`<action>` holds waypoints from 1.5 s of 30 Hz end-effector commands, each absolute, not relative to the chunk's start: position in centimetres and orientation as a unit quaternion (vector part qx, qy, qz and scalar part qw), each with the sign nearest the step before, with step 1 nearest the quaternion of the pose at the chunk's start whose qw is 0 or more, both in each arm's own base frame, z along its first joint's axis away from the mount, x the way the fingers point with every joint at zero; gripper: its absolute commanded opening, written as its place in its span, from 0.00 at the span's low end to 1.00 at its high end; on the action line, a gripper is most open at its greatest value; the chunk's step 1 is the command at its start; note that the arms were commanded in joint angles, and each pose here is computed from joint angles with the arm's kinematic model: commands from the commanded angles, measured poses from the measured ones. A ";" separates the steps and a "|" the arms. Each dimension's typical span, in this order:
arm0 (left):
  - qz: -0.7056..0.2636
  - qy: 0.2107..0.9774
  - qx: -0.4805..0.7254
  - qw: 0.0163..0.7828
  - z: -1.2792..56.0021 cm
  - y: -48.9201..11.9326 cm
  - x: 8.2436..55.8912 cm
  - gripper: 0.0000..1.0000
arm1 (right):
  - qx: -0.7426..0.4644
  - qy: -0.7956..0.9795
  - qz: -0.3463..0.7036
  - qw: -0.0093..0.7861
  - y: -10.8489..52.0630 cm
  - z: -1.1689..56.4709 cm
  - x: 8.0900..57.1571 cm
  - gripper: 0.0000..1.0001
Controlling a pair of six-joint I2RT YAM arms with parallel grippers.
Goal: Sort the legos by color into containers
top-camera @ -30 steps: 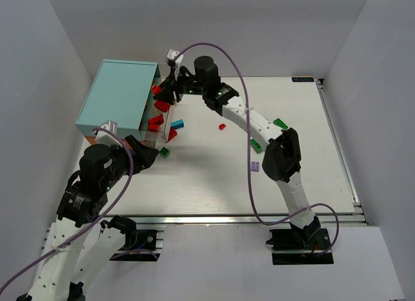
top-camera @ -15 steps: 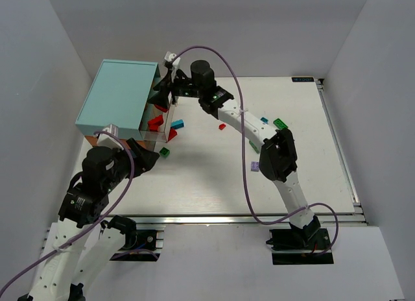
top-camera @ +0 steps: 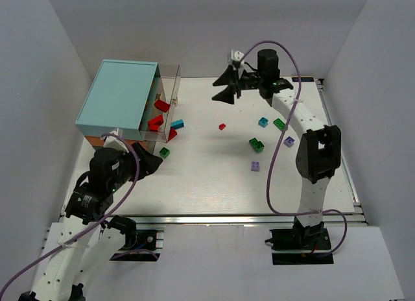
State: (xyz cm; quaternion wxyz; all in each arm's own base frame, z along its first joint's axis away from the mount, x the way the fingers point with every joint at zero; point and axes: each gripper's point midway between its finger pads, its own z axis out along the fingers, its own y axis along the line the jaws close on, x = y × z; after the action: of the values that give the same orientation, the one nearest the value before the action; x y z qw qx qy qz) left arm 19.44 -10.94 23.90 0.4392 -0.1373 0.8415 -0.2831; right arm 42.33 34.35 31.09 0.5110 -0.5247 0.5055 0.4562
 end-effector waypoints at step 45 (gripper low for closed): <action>-0.284 0.855 -0.133 0.413 22.8 -12.2 21.1 0.77 | -0.828 0.426 0.220 0.291 28.5 1.3 46.4 0.51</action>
State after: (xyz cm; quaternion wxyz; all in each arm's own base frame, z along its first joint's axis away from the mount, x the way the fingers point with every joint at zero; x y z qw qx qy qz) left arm 20.86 -12.24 21.33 0.3975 -0.1325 0.8642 -0.2784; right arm 46.69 29.30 3.24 0.3179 -0.8146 0.4300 0.2248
